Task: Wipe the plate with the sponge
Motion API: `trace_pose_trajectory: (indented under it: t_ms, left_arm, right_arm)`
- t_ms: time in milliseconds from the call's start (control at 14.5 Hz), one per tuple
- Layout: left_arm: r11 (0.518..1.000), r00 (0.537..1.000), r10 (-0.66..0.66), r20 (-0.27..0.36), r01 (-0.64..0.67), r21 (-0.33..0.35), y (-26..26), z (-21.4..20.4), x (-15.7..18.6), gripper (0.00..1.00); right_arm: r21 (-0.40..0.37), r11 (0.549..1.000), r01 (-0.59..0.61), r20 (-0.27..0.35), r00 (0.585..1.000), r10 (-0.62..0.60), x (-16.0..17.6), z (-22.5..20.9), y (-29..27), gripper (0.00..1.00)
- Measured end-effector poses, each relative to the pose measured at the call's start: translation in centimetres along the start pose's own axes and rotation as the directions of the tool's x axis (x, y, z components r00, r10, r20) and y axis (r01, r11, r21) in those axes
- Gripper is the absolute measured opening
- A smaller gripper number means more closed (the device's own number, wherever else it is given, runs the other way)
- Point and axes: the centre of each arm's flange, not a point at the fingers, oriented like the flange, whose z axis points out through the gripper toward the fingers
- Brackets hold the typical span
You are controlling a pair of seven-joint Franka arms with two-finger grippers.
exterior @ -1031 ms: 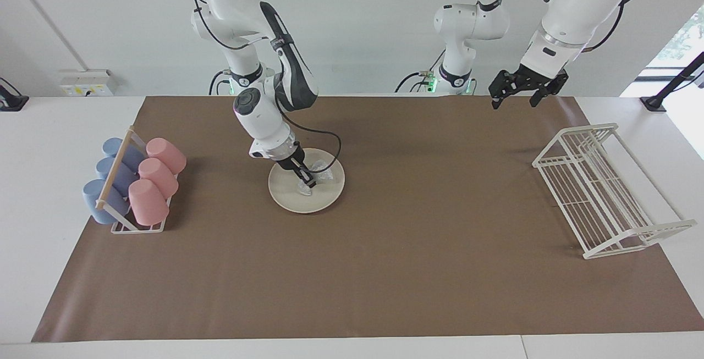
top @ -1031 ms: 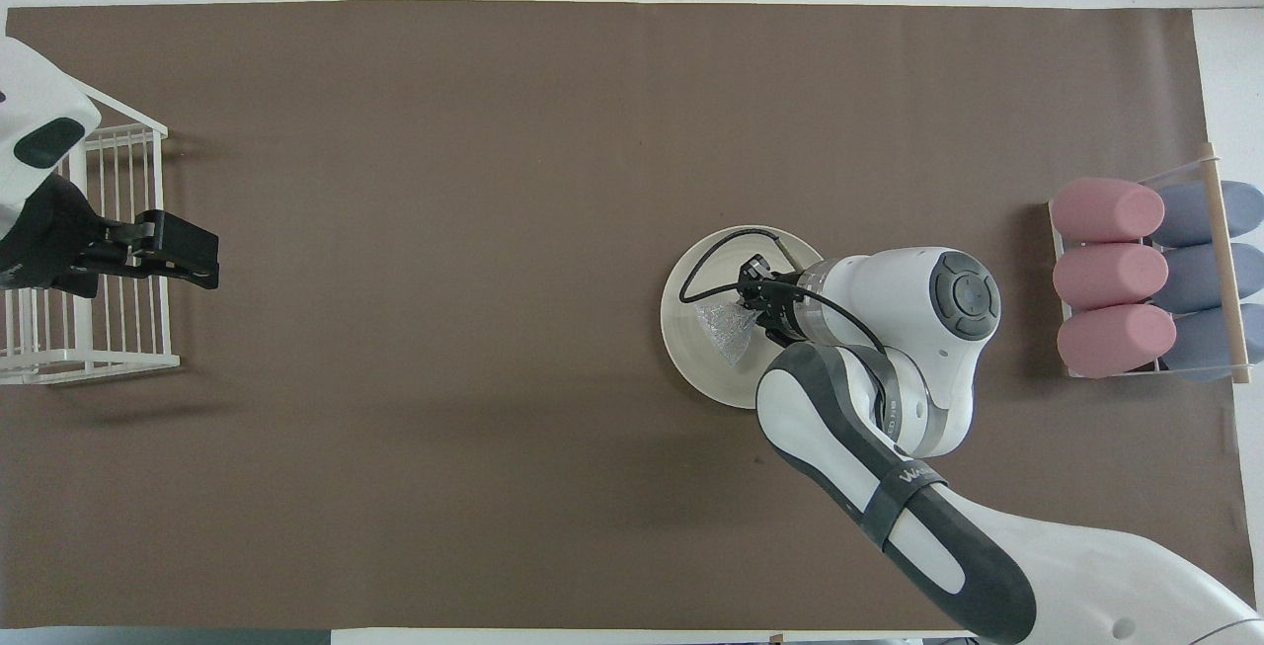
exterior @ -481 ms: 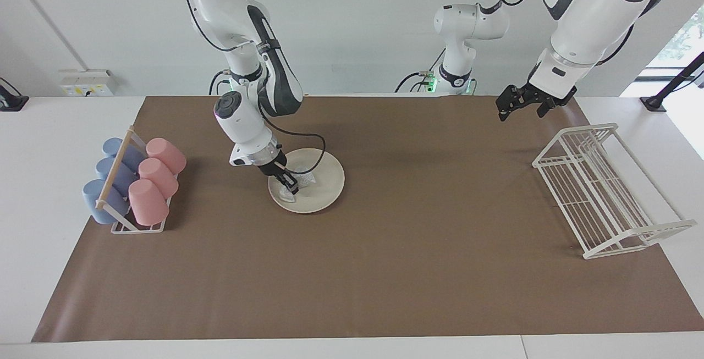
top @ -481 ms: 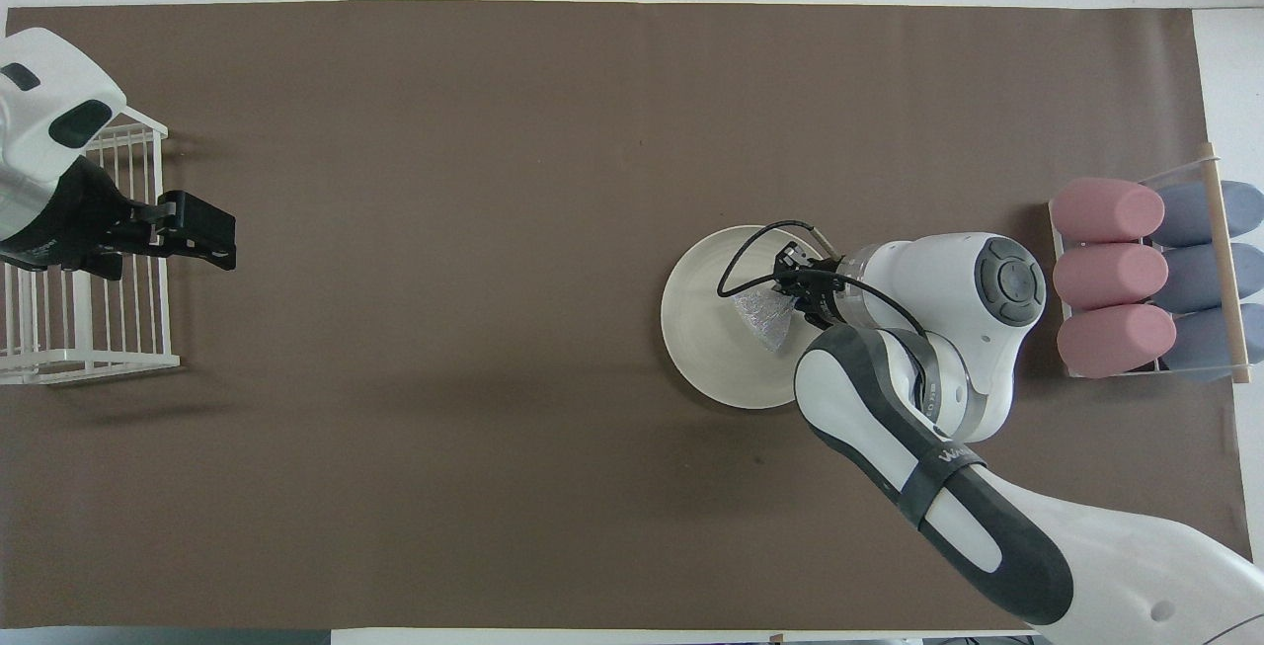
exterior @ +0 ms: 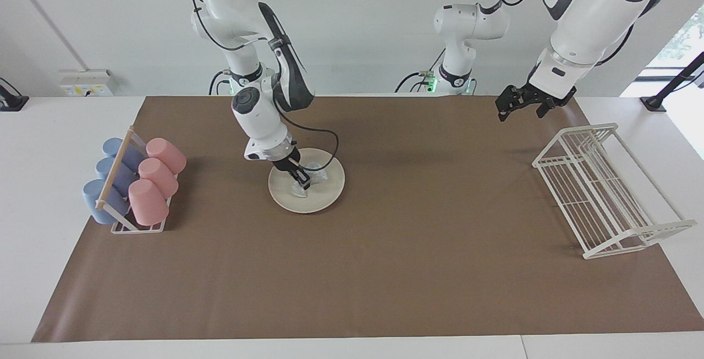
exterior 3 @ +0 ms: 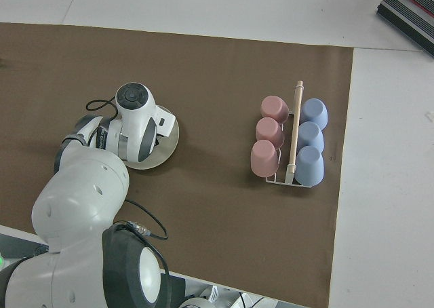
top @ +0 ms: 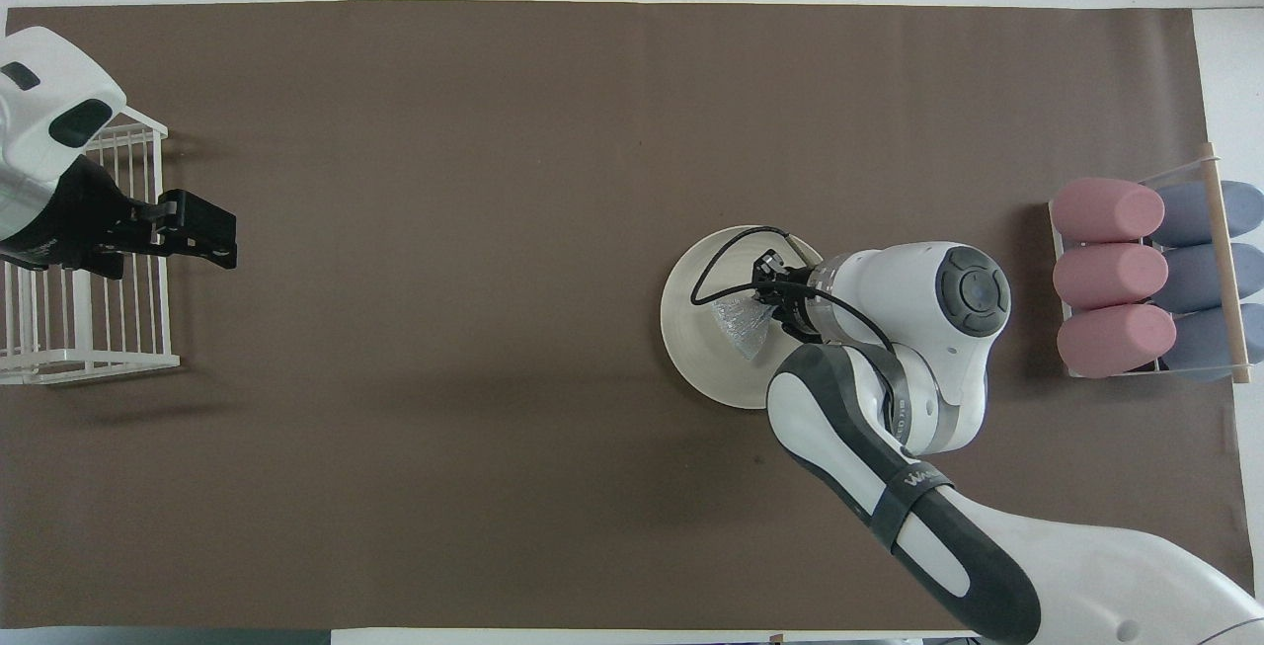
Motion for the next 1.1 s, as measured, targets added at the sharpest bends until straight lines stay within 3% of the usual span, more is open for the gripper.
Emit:
trace_pose_trajectory:
  t_ms: [206, 481, 825, 894, 1100]
  left_arm:
    - [0.999, 1.0, -0.011, 0.003, 0.011, -0.03, -0.2, 0.0, 0.1, 1.0]
    - [0.998, 1.0, -0.019, 0.001, 0.019, -0.052, -0.3, -0.1, 0.2, 1.0]
    - [0.998, 1.0, -0.018, 0.011, 0.018, -0.06, -0.2, 0.6, 0.2, 1.0]
    - [0.996, 1.0, -0.018, 0.014, 0.019, -0.09, 0.1, 0.8, 0.2, 1.0]
    - [0.96, 0.998, -0.052, 0.04, 0.061, -0.275, -0.1, 1.8, 0.3, 1.0]
  right_arm:
    - [-0.012, 1.0, -0.013, 0.012, 1.0, 0.013, -2.8, 0.7, -0.5, 0.11]
    - [-0.013, 1.0, -0.001, 0.013, 1.0, 0.001, -2.8, 0.8, -0.5, 0.11]
    - [0.007, 0.996, 0.085, -0.017, 0.996, -0.085, 4.3, -1.1, 1.4, 0.11]
    - [0.008, 0.996, 0.088, -0.02, 0.996, -0.088, 5.0, -1.2, 1.7, 0.11]
    - [0.008, 0.996, 0.086, -0.021, 0.996, -0.086, 4.9, -1.2, 1.7, 0.11]
